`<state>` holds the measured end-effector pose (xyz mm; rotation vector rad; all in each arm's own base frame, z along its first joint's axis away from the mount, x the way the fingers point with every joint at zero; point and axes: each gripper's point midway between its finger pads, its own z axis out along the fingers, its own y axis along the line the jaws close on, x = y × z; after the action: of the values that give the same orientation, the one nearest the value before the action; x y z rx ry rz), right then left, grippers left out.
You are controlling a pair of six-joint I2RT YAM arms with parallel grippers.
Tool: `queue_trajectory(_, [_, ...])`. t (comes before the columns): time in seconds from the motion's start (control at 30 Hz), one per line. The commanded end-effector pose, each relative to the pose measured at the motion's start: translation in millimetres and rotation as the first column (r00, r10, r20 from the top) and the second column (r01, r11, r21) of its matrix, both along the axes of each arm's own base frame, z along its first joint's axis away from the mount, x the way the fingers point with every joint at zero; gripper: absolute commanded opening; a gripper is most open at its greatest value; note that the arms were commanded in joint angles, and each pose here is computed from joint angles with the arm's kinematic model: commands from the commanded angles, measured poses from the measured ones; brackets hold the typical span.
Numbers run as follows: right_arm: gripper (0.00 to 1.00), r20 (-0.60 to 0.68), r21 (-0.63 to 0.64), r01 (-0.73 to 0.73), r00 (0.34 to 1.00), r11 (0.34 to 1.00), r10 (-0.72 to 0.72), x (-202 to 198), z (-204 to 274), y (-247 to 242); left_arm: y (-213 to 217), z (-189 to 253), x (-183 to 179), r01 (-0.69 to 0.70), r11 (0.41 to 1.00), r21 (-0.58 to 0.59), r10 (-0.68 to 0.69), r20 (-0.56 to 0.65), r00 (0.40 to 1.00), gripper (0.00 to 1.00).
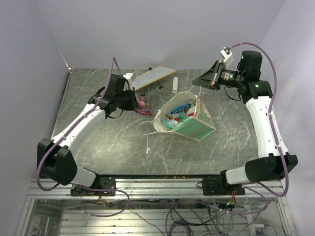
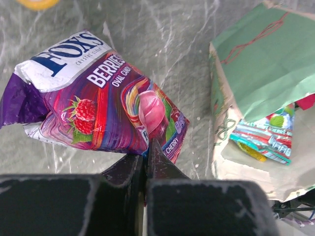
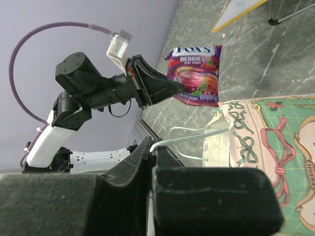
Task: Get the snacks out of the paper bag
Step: Place the snack at the center of the board.
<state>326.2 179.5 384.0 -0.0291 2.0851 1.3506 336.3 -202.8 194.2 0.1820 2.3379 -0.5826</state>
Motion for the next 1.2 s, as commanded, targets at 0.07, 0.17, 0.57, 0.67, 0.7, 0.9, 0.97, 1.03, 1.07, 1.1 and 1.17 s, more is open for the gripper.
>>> queue_trajectory(0.07, [0.0,0.008,-0.03,-0.024,1.0,0.999,0.024,-5.8,-1.5,-1.0,1.6,24.0,24.0,0.109,0.989,-0.097,-0.086,0.223,0.971,0.07])
queue_trajectory(0.17, [0.0,0.011,-0.042,-0.032,0.999,0.999,0.033,-2.6,-0.7,-1.1,25.7,-7.1,37.7,0.05,0.988,-0.148,-0.028,0.144,0.989,0.07])
queue_trajectory(0.57, [0.0,0.009,-0.047,-0.058,0.998,0.997,0.059,0.5,-6.7,0.4,140.9,-121.5,-7.7,-0.378,0.9,0.219,0.433,-0.335,0.837,0.64])
queue_trajectory(0.67, [0.0,0.01,-0.052,-0.062,0.998,0.997,0.063,1.7,-7.9,0.5,158.4,-98.7,-18.4,-0.465,0.851,0.245,0.521,-0.267,0.811,0.72])
queue_trajectory(0.7, [0.0,0.012,-0.052,-0.063,0.998,0.997,0.064,2.2,-7.5,0.8,160.7,-92.1,-18.7,-0.479,0.844,0.242,0.531,-0.245,0.811,0.73])
queue_trajectory(0.9, [0.0,0.009,-0.045,-0.068,0.998,0.997,0.068,7.8,-6.2,1.7,132.4,-47.6,13.9,-0.43,0.901,0.056,0.432,-0.181,0.883,0.73])
queue_trajectory(0.97, [0.0,0.012,-0.047,-0.066,0.998,0.997,0.066,9.7,-4.8,1.9,101.5,-40.2,30.8,-0.33,0.939,-0.093,0.31,-0.185,0.933,0.72])
queue_trajectory(1.03, [0.0,0.012,-0.047,-0.061,0.998,0.997,0.062,11.5,-4.6,1.3,77.2,-38.2,46.3,-0.253,0.943,-0.215,0.214,-0.19,0.958,0.7])
queue_trajectory(1.07, [0.0,0.013,-0.045,-0.061,0.998,0.997,0.062,11.9,-4.1,1.8,70.7,-41.9,51.9,-0.24,0.938,-0.251,0.192,-0.201,0.96,0.7])
queue_trajectory(1.1, [0.0,0.013,-0.043,-0.06,0.998,0.997,0.06,12.3,-3.7,1.9,68.5,-47.0,56.9,-0.24,0.932,-0.271,0.187,-0.208,0.96,0.7])
queue_trajectory(1.17, [0.0,0.013,-0.041,-0.055,0.998,0.998,0.055,13.3,-2.7,1.5,73.9,-67.4,63.0,-0.284,0.918,-0.275,0.22,-0.242,0.945,0.71])
